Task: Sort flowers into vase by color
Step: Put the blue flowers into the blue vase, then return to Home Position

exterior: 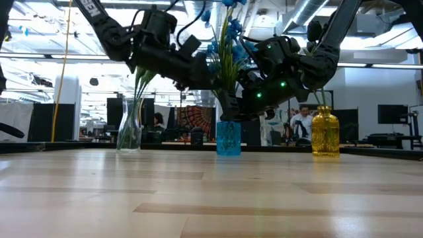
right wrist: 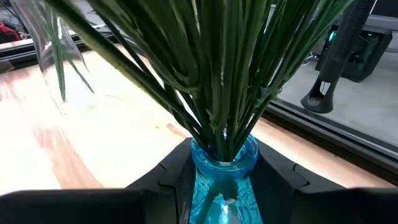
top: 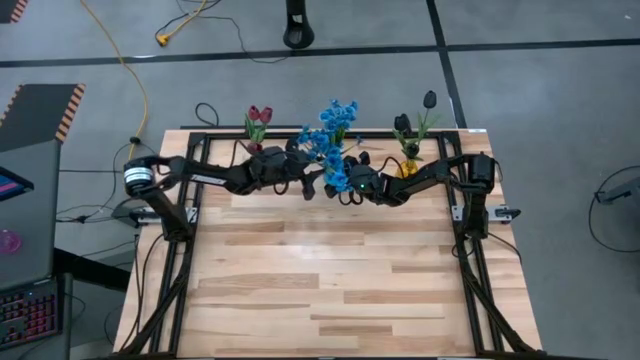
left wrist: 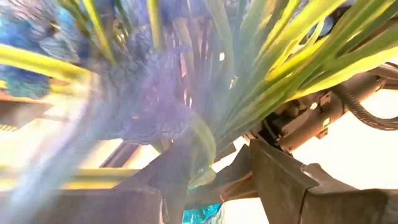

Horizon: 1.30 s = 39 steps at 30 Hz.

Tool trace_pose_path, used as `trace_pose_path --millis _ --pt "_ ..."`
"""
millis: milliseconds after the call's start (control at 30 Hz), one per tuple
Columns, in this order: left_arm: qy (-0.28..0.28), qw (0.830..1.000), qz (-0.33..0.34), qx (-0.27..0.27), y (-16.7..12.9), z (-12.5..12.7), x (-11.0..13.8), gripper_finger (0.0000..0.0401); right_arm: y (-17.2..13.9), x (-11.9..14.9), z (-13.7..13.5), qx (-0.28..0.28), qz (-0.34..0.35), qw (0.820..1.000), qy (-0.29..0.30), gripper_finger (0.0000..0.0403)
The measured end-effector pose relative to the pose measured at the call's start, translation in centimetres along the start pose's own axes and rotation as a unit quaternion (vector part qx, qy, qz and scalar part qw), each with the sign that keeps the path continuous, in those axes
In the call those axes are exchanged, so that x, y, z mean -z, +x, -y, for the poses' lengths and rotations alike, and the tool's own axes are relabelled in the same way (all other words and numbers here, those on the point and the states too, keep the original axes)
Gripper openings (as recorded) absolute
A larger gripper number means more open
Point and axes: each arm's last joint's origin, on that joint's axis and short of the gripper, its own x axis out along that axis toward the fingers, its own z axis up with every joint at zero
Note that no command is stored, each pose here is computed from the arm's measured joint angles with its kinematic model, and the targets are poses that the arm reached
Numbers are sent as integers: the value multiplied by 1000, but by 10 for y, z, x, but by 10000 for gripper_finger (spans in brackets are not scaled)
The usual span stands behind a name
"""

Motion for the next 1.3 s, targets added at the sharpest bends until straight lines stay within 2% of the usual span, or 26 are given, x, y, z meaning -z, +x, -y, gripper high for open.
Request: trace_pose_path --millis 400,667,767,1300 --pt "35 998 -44 16 -28 4 -20 155 0 0 0 0 0 1000 1 164" --pt "69 997 -20 39 -38 21 -33 155 0 0 0 1 0 1000 0 234" --pt "81 996 -23 43 -43 25 -36 155 0 0 0 1 1 1000 0 249" --pt "94 994 -44 43 -81 28 -57 155 -4 -7 1 -1 -6 1000 -4 253"
